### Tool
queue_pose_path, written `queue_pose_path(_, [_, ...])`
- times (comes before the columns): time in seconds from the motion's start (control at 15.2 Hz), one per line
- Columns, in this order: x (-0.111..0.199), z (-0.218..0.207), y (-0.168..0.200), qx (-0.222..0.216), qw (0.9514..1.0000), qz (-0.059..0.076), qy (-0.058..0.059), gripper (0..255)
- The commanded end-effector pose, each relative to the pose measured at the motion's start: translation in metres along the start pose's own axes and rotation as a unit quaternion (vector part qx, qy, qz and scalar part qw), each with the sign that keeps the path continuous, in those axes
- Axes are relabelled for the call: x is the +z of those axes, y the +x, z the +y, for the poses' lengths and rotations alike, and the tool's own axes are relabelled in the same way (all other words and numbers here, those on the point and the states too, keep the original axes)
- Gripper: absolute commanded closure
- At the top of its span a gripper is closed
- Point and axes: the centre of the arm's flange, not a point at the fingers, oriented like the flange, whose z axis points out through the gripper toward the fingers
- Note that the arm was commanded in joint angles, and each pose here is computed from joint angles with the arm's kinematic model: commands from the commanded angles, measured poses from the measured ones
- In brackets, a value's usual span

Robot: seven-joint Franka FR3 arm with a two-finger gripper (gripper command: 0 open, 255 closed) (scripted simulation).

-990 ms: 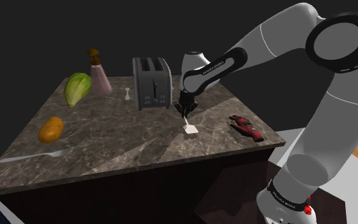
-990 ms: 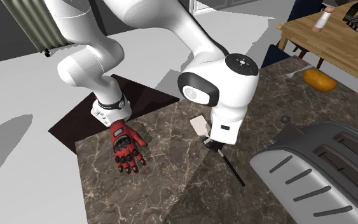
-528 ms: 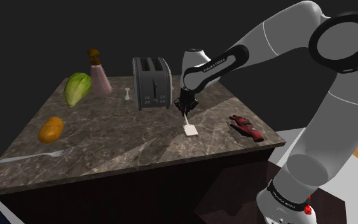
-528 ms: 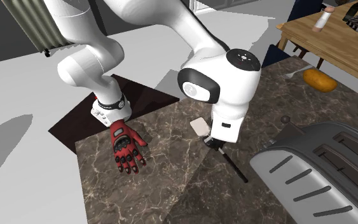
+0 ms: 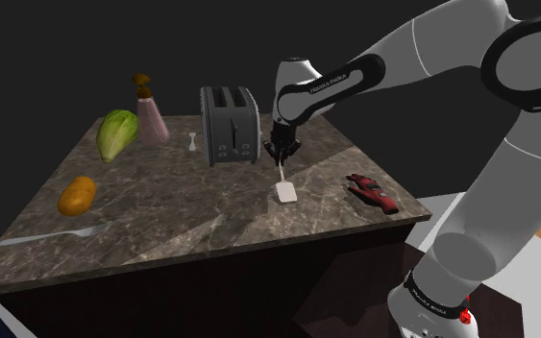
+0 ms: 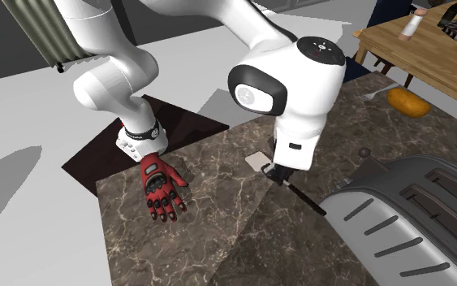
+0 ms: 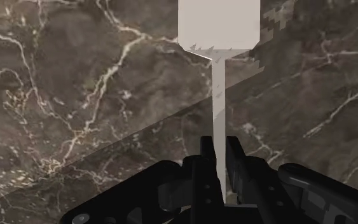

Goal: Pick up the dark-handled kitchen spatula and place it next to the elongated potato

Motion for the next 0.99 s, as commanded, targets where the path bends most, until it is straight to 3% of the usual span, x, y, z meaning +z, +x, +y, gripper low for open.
queue_pose_path(0.0, [-0.011, 0.002, 0.001, 0.000, 1.0000, 0.000, 0.000, 255])
queue_pose_path(0.92, [-0.084, 0.002, 0.005, 0.000, 1.0000, 0.000, 0.000, 255])
